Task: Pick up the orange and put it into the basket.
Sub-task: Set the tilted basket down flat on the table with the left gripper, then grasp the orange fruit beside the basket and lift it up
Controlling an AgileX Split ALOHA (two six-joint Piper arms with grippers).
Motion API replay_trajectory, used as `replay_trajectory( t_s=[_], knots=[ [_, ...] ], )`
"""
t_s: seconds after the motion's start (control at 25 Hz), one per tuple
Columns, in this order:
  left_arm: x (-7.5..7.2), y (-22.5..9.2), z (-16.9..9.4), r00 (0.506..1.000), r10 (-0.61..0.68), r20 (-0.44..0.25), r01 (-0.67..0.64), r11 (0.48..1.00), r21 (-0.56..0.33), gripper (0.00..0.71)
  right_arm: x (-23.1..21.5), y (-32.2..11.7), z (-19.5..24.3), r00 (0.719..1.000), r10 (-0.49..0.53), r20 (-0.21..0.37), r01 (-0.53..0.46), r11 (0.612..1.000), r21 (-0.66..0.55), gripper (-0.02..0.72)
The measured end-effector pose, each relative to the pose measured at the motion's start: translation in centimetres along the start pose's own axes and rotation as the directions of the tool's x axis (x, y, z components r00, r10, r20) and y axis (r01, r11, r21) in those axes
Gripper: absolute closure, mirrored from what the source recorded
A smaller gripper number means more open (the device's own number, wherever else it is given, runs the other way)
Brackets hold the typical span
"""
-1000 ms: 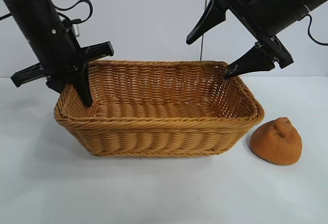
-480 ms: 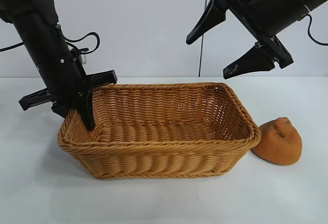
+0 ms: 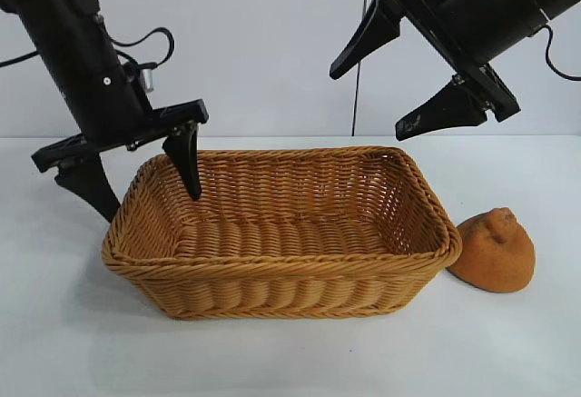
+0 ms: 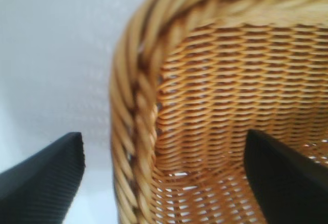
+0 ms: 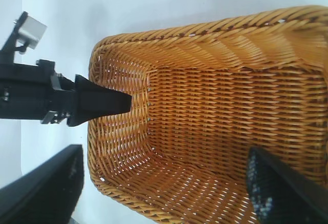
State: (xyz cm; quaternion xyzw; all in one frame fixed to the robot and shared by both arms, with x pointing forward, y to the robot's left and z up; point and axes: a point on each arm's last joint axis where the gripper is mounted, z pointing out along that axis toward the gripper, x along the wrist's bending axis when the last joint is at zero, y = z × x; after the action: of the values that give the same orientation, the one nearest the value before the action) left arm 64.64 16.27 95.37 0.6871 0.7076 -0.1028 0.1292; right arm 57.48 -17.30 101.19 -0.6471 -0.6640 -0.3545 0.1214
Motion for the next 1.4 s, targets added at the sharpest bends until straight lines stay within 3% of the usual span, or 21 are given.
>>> replay_trajectory(
  t_s=[0.12,0.28,0.52,0.64,0.76,1.04,1.4],
  knots=[
    [-0.9,0.7,-3.1,0.998,0.055,-0.022,-0.056,0.997,-0.049,0.098,0.0,0.0,0.0,1.0,-0.001,0.001,0.001,1.0,0.0,0.114],
    [-0.6,2.2,-7.0,0.992,0.095,-0.079,-0.105,0.987,-0.122,0.098,0.0,0.0,0.0,1.0,-0.004,0.004,0.004,1.0,0.002,0.114],
    [3.6,3.8,-10.1,0.976,0.081,-0.201,-0.121,0.973,-0.198,0.098,-0.1,-0.1,0.0,1.0,-0.015,0.014,0.015,1.0,0.006,0.114],
    [5.7,4.2,-10.9,0.974,0.039,-0.225,-0.087,0.974,-0.211,0.098,-0.1,-0.1,0.0,1.0,-0.016,0.015,0.016,1.0,0.007,0.114],
    [6.8,4.0,-11.2,0.971,0.031,-0.238,-0.082,0.974,-0.209,0.098,-0.1,-0.1,0.0,1.0,-0.018,0.016,0.018,1.0,0.007,0.114],
    [7.3,0.8,-12.2,0.955,0.065,-0.289,-0.115,0.981,-0.158,0.098,-0.2,-0.1,0.0,1.0,-0.019,0.018,0.019,1.0,0.007,0.114],
    [7.6,-7.4,-14.9,0.946,0.072,-0.316,-0.117,0.985,-0.126,0.098,-0.1,-0.1,0.0,1.0,-0.02,0.016,0.02,1.0,0.014,0.114]
  ],
)
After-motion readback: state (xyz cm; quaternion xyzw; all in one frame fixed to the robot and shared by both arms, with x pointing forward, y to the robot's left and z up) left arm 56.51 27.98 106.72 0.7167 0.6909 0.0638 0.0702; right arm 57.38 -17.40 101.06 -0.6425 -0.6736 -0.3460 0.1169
